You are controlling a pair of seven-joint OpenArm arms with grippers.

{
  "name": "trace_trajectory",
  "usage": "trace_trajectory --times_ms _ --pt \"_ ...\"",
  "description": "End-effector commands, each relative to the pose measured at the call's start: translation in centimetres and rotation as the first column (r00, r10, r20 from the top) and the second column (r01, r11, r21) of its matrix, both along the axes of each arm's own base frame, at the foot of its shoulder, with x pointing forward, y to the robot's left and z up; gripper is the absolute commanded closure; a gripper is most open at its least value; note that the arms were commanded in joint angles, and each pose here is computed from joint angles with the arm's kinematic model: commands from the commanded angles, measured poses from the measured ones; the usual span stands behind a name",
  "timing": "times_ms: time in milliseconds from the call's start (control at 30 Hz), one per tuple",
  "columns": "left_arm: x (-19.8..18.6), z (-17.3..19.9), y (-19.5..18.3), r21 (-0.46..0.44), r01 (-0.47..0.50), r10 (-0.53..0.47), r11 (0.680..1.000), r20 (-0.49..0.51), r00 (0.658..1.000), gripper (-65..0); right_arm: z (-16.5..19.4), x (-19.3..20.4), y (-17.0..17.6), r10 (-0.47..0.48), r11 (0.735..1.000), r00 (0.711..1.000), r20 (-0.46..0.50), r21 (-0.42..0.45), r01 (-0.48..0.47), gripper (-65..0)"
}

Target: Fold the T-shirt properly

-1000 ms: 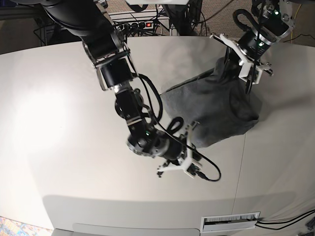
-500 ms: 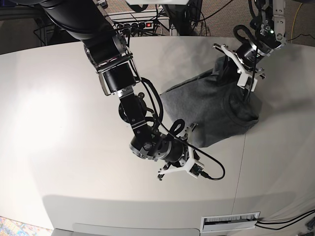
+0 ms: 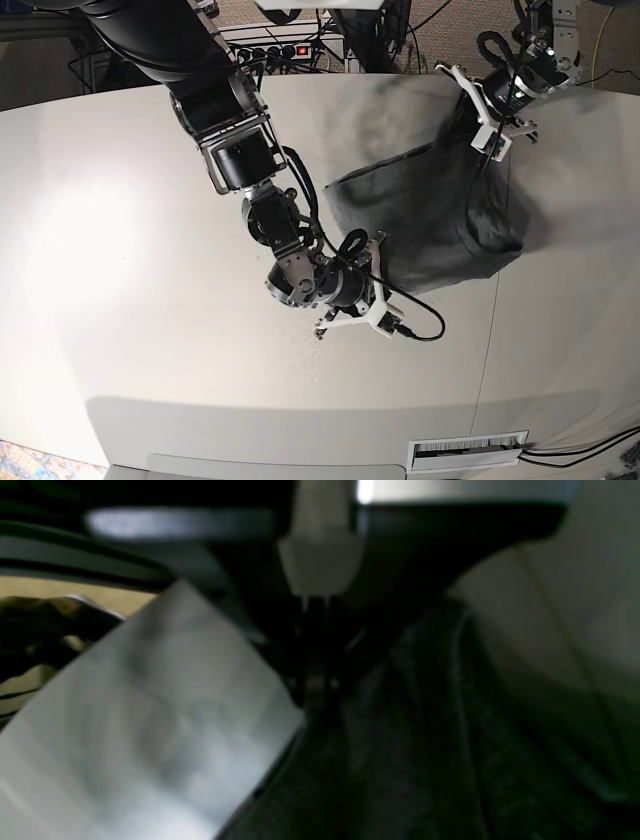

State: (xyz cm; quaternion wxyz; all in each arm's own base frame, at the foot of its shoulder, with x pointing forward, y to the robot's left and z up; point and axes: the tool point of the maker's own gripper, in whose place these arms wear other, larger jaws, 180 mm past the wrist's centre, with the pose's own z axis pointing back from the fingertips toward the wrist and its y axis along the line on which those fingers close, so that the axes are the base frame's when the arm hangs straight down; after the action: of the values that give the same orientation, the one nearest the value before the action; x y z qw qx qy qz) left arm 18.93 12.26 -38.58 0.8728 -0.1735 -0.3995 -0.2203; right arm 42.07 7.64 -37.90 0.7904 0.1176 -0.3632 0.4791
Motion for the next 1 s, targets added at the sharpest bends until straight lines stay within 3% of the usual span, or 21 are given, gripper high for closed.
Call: trace_trajectory --times_ms 0,133,267,533,833,967 --pt "0.8 1.0 0.4 0.007 0.003 -0.004 1.0 0.049 0.999 0.0 2.1 1.1 0.8 -0.004 0.999 1.0 0.022 0.036 0.003 0.0" --pt "1.9 1.2 3.0 0.119 -0.024 0.013 0.993 0.097 0.995 0.0 0.2 -0.7 -0.4 -0.036 0.999 0.99 -0.135 -0.035 0.031 0.0" --pt "3.6 1.4 5.4 0.188 -0.05 0.022 0.981 0.147 0.989 0.0 -0.8 -2.8 -0.7 -0.045 0.998 0.959 -0.279 -0.059 0.03 0.0" --pt "8.9 -0.4 9.8 0.201 -0.141 0.109 0.969 0.164 0.98 0.0 -1.3 -8.0 -0.5 0.015 0.997 0.836 -0.549 -0.052 -0.052 0.0" --pt "13.6 1.8 14.7 0.28 -0.17 0.109 0.945 0.218 0.97 0.0 0.8 -9.4 2.3 0.134 0.988 0.785 -0.605 0.145 -0.056 0.0" --pt "14.9 3.9 16.9 0.348 -0.172 0.082 0.922 0.257 0.963 0.0 1.0 -9.4 2.5 0.141 0.986 0.783 -0.606 0.159 -0.055 0.0"
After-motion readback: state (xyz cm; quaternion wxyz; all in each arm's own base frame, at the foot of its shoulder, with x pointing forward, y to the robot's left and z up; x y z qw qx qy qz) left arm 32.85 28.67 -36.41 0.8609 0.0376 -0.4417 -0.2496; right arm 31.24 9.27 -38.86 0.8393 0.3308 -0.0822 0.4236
